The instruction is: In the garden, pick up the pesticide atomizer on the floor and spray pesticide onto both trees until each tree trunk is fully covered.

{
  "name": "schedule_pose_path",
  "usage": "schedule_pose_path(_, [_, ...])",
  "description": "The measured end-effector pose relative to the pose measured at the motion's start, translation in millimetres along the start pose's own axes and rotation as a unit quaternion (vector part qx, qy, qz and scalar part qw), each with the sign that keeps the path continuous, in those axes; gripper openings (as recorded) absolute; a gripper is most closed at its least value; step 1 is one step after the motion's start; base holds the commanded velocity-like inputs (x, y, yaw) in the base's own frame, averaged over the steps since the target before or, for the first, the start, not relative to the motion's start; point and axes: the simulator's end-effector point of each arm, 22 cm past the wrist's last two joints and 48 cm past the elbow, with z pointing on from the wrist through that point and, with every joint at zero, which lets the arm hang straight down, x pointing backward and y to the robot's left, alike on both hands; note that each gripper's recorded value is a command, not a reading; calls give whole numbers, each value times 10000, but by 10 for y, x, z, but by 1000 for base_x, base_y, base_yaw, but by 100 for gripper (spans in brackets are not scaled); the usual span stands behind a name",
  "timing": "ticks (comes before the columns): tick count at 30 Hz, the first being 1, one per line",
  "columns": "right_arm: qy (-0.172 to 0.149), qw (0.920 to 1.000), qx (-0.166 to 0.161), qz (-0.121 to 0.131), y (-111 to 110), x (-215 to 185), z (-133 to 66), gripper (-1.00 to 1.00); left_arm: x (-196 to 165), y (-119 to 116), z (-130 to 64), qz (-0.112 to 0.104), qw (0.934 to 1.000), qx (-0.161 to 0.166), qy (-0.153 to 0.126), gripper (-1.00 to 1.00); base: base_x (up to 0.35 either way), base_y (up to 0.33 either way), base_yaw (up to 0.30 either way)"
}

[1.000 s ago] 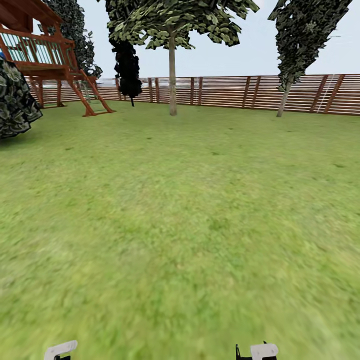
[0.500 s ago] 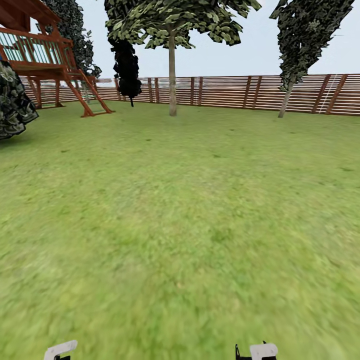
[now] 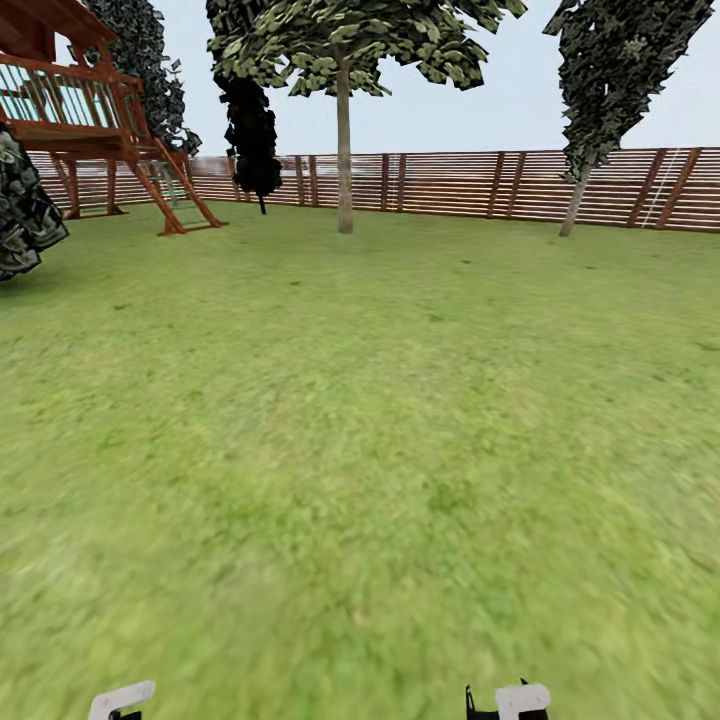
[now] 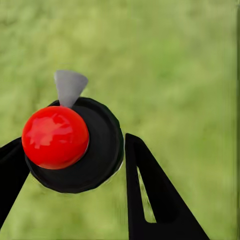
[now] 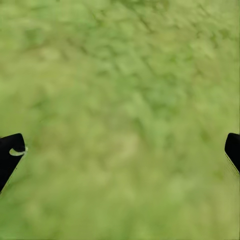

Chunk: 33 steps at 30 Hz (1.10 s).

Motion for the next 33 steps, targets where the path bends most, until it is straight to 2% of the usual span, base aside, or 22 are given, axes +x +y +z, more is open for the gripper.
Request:
schedule_pose_path(13, [5,10000,-4,5,10,2,0,100,8,-1,1,3,10000,0,10,-100,340,0,200])
schedule_pose_path(33, [24,10000,-11,-3,8,24,-3,100,19,0,3,9,10000,-2,20,-100,340,0,38])
